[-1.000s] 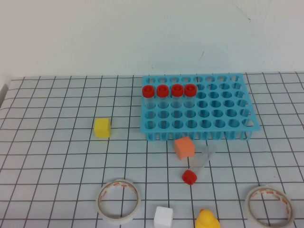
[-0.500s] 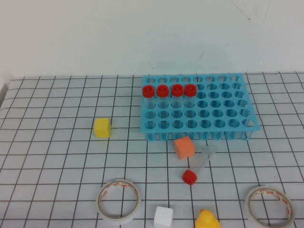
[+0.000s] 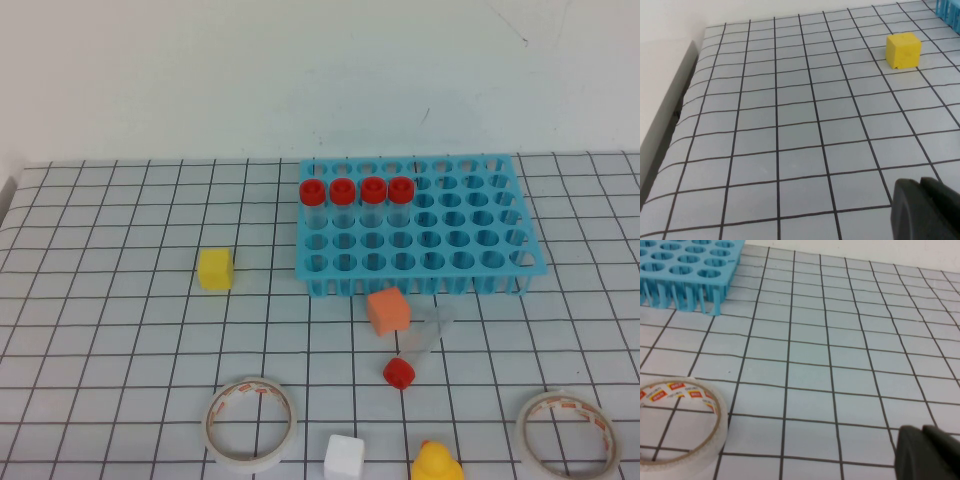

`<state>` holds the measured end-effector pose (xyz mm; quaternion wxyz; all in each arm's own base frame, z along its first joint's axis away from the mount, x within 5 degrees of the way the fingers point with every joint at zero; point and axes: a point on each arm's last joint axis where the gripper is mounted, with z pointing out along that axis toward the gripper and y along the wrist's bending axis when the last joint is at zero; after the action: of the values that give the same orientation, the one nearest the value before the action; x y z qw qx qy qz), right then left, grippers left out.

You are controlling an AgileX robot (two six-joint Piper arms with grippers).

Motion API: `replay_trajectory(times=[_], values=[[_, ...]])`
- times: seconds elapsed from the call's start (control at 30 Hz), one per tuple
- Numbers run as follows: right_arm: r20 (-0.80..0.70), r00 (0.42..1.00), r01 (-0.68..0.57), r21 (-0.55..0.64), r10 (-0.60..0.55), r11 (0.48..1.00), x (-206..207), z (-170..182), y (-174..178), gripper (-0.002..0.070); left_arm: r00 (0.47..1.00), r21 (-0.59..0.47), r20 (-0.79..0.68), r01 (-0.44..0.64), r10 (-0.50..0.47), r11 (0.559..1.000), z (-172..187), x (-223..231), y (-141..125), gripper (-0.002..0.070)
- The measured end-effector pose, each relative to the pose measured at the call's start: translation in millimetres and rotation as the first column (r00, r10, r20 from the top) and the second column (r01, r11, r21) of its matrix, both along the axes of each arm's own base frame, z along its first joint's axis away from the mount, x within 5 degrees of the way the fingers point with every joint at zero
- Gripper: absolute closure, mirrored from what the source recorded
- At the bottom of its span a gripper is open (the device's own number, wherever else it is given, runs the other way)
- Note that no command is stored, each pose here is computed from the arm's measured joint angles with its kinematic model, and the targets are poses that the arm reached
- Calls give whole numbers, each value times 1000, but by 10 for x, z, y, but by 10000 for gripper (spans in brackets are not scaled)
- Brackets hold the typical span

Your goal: Place the test tubes

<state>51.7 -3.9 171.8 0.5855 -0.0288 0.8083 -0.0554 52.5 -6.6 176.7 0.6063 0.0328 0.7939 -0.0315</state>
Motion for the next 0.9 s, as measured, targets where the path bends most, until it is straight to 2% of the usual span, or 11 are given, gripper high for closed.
replay_trajectory(times=[0.7, 0.9], values=[[0, 1000, 0, 0, 0, 1000, 0, 0, 0, 678, 1000, 0, 0, 0, 0, 1000, 0, 0, 0, 676], [13, 1000, -1, 2, 1, 1000, 4, 12, 1, 678, 999, -3, 45, -6, 6, 1000, 35, 11, 5, 676]])
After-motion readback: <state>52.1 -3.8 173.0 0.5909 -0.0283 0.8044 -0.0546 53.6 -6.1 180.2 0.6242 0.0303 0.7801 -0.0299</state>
